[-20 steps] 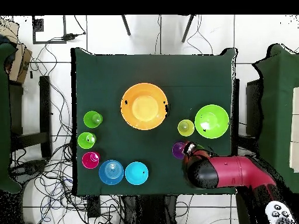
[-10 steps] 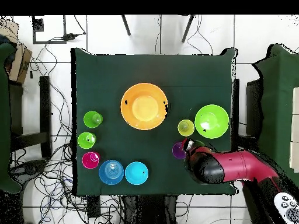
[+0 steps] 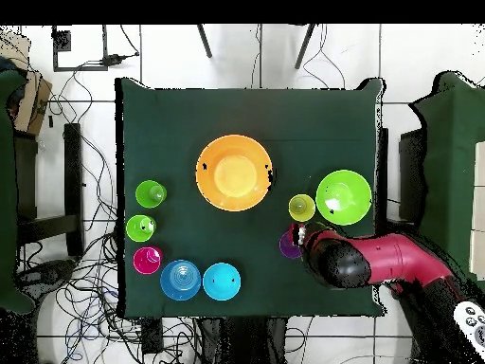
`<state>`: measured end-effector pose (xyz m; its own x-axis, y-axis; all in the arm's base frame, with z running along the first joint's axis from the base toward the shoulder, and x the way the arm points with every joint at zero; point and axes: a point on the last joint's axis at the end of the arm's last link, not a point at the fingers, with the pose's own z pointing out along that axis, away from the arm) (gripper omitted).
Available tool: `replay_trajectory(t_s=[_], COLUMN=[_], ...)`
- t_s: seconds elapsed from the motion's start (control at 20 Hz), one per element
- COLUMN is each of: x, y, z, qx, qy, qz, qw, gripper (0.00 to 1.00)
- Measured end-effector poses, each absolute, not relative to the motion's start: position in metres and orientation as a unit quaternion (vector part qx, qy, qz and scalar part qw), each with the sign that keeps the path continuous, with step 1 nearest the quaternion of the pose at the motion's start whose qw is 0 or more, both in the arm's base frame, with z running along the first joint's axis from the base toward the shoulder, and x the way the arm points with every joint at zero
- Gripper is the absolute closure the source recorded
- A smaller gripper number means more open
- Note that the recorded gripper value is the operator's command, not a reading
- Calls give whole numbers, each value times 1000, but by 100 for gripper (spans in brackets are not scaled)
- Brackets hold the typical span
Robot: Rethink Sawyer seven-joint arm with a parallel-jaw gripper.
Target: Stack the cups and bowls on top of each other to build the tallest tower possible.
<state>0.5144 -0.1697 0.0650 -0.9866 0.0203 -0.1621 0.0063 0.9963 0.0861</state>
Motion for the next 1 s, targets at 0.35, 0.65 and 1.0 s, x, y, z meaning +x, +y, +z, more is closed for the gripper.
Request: replay_trajectory(t_s=[0.35,0.65,1.0], x=[521,529,539], y=[-154,-155,-162], z=[58,50,45], qx=[-55,-50,-41], qy=[994,994,995], qz=[60,68,68], qw=[73,65,63], gripper=[0,0,0])
